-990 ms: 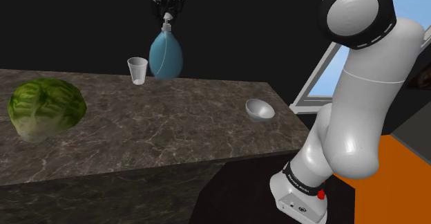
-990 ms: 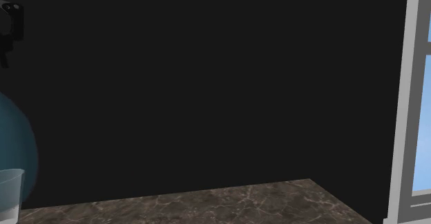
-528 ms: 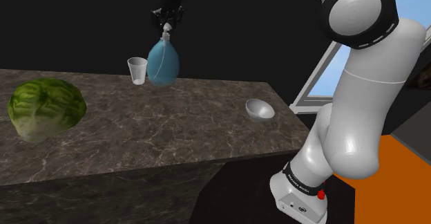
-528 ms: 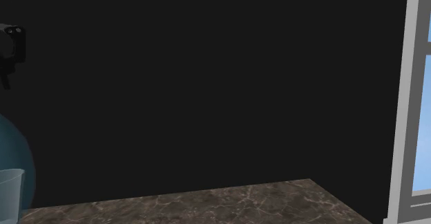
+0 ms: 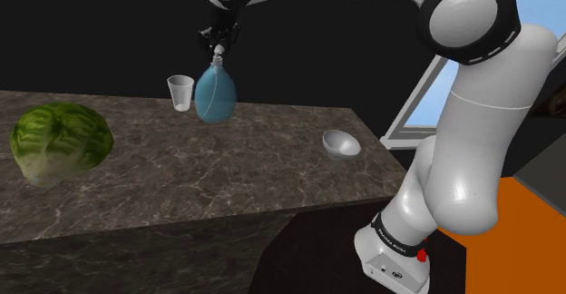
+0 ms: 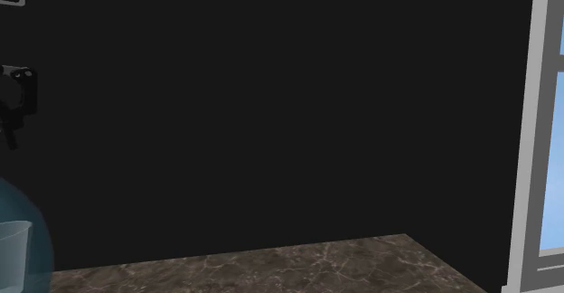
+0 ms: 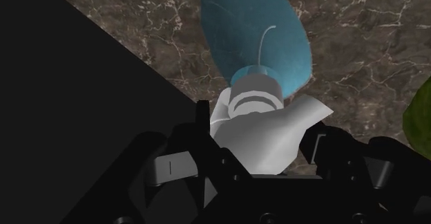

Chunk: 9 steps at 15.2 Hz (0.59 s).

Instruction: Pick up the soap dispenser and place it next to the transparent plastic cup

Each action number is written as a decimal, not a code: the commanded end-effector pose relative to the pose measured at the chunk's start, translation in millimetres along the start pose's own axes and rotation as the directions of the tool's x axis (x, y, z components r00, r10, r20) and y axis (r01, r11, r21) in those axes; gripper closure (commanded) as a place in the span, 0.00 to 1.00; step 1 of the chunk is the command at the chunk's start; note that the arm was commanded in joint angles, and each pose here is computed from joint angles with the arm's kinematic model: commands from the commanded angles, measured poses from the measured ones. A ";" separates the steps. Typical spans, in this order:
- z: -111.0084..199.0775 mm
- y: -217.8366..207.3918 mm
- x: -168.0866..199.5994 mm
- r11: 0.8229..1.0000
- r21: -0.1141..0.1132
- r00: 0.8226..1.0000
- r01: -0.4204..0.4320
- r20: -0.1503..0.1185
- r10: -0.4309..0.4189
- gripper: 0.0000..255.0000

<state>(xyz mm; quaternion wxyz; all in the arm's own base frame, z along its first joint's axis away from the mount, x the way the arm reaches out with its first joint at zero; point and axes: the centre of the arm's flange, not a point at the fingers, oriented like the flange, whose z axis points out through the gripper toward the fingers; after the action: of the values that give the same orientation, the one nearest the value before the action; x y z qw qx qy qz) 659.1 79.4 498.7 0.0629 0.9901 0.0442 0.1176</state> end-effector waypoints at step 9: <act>51.2 -8.0 -12.9 1.000 0.000 1.000 0.000 -0.001 0.000 1.00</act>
<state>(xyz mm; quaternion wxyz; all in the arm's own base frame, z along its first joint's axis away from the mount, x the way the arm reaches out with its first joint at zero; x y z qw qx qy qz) 659.0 79.8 450.7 0.0630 0.9901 0.0443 0.1175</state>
